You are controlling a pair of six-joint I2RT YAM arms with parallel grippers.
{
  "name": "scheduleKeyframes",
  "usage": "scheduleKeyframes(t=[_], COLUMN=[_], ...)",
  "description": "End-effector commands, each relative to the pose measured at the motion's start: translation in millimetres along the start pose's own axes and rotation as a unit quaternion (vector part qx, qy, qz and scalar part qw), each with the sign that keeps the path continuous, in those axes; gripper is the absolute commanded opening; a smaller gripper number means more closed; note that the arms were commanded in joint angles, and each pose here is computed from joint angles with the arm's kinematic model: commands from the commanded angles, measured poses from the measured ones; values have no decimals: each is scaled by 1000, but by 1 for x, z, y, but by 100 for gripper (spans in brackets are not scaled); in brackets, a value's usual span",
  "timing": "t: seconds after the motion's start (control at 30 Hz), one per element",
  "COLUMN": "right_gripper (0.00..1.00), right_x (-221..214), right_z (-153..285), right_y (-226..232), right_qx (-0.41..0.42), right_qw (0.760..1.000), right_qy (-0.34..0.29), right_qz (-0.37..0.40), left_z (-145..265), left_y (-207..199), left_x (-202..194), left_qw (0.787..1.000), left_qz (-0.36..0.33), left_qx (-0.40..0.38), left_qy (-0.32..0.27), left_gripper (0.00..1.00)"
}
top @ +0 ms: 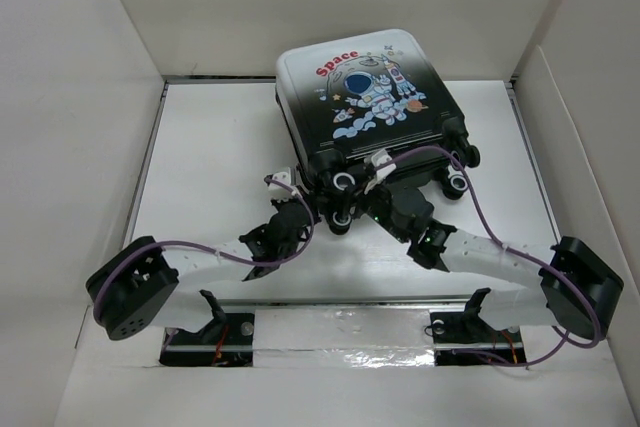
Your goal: Pack the luggage
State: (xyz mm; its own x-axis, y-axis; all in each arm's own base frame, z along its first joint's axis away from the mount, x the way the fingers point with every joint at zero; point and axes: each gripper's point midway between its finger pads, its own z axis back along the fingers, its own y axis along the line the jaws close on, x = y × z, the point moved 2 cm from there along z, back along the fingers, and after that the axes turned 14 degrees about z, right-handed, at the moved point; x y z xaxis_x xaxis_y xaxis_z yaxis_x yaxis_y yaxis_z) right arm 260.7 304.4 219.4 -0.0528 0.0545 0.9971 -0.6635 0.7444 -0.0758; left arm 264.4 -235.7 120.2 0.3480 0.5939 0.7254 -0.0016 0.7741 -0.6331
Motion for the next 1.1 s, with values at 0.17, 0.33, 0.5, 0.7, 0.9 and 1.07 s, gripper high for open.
scheduleKeyframes(t=[0.17,0.33,0.5,0.7,0.9,1.07], right_gripper=[0,0,0,0,0,0], right_x=[66,64,65,68,70,69], right_z=[27,36,42,47,45,28], right_y=[-1,2,8,15,24,44], right_qx=[9,17,26,37,50,81], right_qw=[994,995,995,994,994,993], right_qy=[-104,-99,-98,-98,-96,-86], right_qz=[-24,-22,-21,-16,-12,-9], left_z=[3,-8,-19,-34,-32,-15], left_y=[66,72,67,77,88,83], left_x=[40,64,84,105,116,119], left_qw=[993,991,990,985,980,978], left_qz=[5,25,30,43,64,105], left_qx=[96,98,90,107,131,119], left_qy=[-66,-84,-104,-125,-139,-133], left_gripper=[0,0,0,0,0,64])
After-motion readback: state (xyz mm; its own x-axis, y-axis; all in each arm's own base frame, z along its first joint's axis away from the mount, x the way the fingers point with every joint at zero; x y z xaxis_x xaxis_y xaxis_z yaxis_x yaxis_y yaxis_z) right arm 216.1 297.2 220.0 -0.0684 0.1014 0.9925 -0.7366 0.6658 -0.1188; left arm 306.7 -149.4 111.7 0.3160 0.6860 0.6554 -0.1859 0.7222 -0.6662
